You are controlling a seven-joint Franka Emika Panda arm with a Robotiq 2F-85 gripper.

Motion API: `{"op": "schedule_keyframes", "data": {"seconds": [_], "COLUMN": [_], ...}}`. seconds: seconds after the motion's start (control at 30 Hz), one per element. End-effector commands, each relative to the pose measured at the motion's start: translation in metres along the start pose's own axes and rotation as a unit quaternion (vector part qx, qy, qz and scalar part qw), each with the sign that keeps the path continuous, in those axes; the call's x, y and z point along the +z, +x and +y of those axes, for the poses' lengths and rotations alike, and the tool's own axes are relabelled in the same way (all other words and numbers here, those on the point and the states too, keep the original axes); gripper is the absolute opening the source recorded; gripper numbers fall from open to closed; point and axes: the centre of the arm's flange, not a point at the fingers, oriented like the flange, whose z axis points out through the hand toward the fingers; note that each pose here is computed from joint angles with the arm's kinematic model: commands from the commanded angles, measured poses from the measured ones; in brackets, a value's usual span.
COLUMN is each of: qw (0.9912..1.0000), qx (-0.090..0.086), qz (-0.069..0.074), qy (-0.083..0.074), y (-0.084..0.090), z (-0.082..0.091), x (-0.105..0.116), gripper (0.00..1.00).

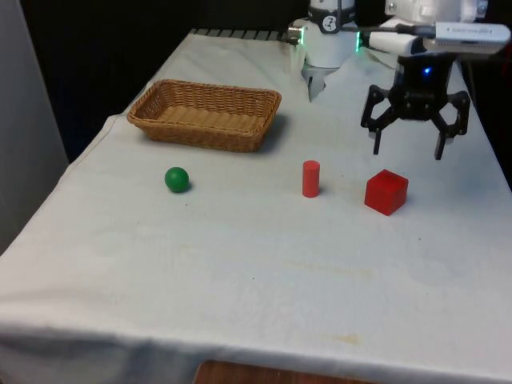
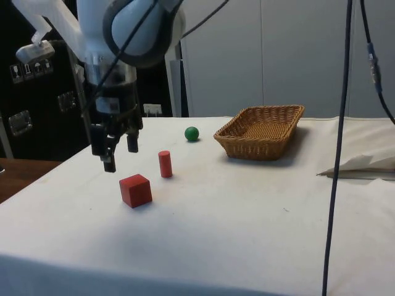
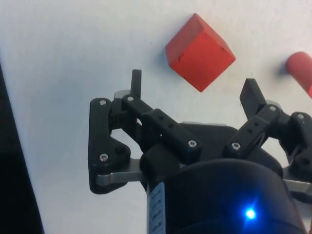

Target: Pick up the object to the left of the cylinder and place it into the basket.

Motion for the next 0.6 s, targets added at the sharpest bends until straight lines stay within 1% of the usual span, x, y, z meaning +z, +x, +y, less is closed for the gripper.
{"op": "schedule_keyframes", "data": {"seconds": [0.0,0.17,0.2,0.23,0.43,0.47,0.5,0.57], "qw": [0.99998,0.99993,0.99996,0.99989,0.99971,0.99976,0.99969,0.99963], "qx": [0.004,0.011,0.008,0.014,0.024,0.021,0.024,0.027], "qz": [0.001,-0.002,-0.004,-0.003,-0.004,-0.007,-0.004,-0.004], "qy": [0.004,0.004,-0.001,0.005,0.003,-0.003,0.003,0.003], "y": [-0.001,-0.002,-0.002,-0.003,-0.005,-0.005,-0.005,-0.006], "z": [-0.001,-0.001,0.000,-0.001,-0.001,0.001,-0.001,-0.001], "x": [0.006,0.018,0.015,0.023,0.038,0.037,0.040,0.044], "gripper": [1.00,1.00,1.00,1.00,1.00,1.00,1.00,1.00]}}
